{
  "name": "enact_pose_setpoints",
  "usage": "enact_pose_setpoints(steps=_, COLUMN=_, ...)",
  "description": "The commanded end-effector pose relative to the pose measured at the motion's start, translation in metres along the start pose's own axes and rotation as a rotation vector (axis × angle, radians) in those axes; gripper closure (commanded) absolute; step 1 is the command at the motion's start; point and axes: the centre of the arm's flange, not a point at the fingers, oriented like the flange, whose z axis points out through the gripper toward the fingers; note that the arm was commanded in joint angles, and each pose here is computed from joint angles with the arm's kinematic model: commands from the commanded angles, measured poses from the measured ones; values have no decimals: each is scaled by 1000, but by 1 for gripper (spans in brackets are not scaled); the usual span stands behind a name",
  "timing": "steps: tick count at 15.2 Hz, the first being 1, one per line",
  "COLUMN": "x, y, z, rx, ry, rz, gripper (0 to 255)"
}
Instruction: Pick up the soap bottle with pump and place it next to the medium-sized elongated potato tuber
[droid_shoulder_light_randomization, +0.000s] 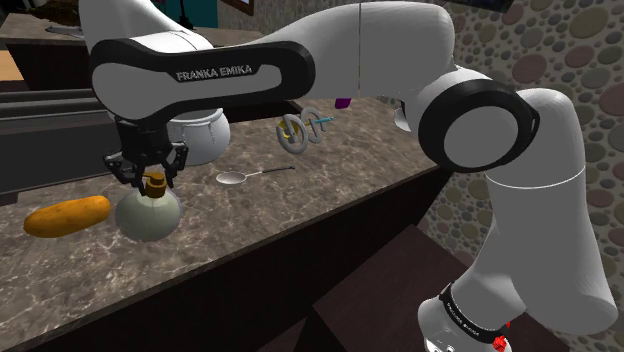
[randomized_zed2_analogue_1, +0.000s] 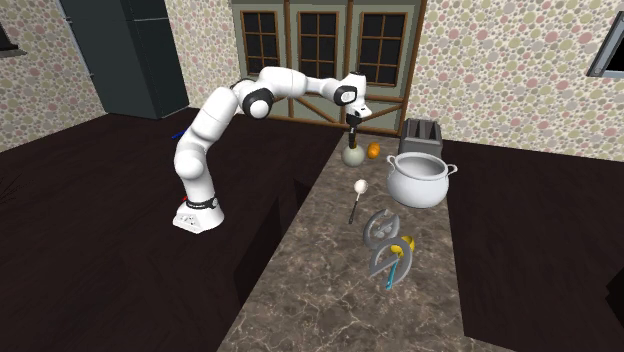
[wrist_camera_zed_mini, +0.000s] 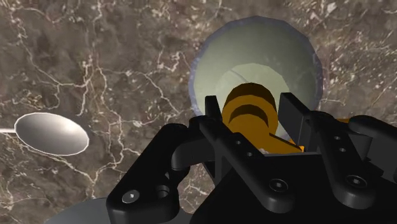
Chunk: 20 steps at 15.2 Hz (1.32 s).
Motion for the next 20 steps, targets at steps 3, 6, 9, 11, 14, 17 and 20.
enact_pose_setpoints(steps=3, x=0, y=0, z=1, rx=1, ry=1, rz=0, gripper=255)
enact_pose_setpoints(steps=6, x=0, y=0, z=1, rx=1, ry=1, rz=0, gripper=255)
enact_pose_setpoints(steps=9, x=0, y=0, z=1, rx=1, ry=1, rz=0, gripper=0)
enact_pose_setpoints(steps=11, x=0, y=0, z=1, rx=1, ry=1, rz=0, gripper=0)
enact_pose_setpoints(steps=14, x=0, y=0, z=-25, rx=1, ry=1, rz=0, gripper=0)
enact_pose_setpoints(steps=17, x=0, y=0, z=-49, rx=1, ry=1, rz=0, gripper=0)
enact_pose_setpoints(steps=20, x=0, y=0, z=-49, rx=1, ry=1, rz=0, gripper=0)
